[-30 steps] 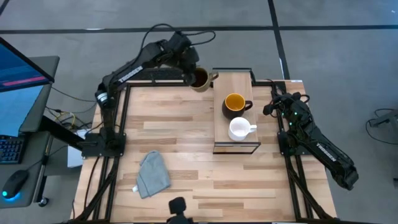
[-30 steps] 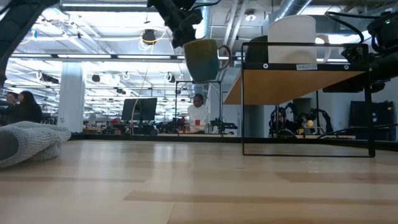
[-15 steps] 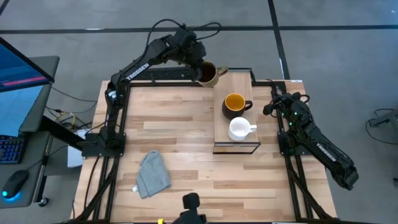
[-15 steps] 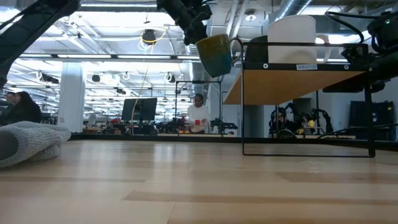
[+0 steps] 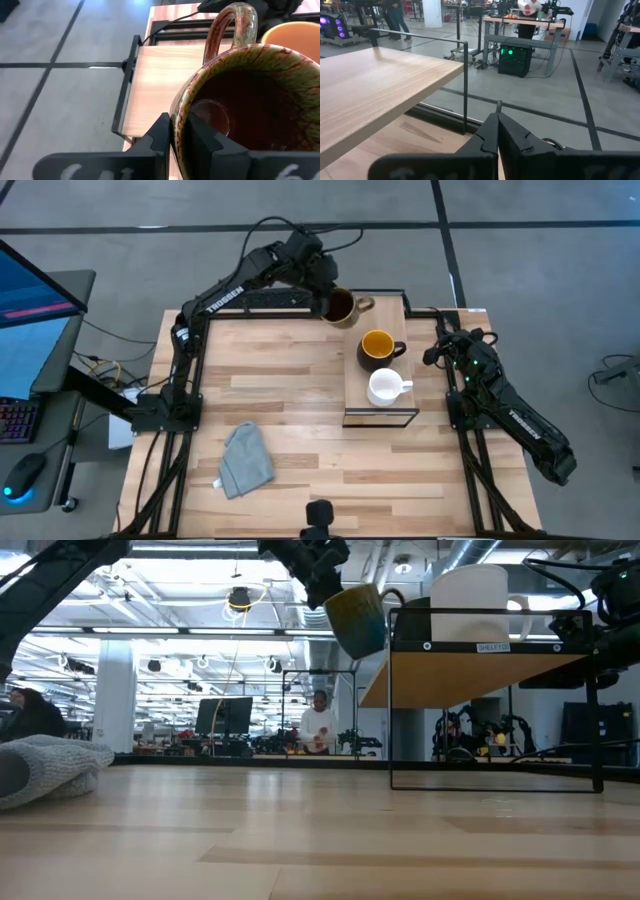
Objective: Stack small to large cups/mugs on shelf
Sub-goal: Put the brown mug on the shelf
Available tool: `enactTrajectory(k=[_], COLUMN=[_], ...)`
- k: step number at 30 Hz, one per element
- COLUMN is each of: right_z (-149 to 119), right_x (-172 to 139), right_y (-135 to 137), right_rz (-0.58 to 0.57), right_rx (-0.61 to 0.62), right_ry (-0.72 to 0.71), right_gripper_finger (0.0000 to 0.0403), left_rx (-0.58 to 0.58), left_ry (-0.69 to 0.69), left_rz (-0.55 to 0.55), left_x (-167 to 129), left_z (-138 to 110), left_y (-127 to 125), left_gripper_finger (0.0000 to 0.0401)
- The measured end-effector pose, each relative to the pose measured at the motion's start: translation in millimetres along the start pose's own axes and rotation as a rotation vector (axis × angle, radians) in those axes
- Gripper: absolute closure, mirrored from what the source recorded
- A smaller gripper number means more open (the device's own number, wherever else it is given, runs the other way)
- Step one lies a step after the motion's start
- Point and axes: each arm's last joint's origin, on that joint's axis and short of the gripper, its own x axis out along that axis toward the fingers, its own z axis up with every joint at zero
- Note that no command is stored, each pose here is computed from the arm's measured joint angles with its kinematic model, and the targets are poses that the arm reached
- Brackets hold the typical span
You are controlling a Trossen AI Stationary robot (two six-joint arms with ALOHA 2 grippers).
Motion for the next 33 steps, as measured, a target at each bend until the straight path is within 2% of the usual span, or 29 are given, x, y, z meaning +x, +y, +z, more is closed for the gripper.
enactTrajectory(k=[10,24,33], right_z=[0,0,0], right_x=[0,0,0], right_y=[1,1,1], right_rz=[0.022,0.023,0.023], right_rx=[-0.001,-0.001,-0.001], right_ry=[0.001,0.001,0.001], right_gripper_finger=[0.0376,0.0376,0.0376], left_rx=[0.004,-0.034,-0.04], left_ry=[-0.011,0.012,0.019], left_rz=[0.044,0.028,0.023], left_x=[10,28,28], left_z=[1,-12,-12], left_y=[-3,-4,-5], left_gripper_finger=[0.0378,0.0378,0.0378])
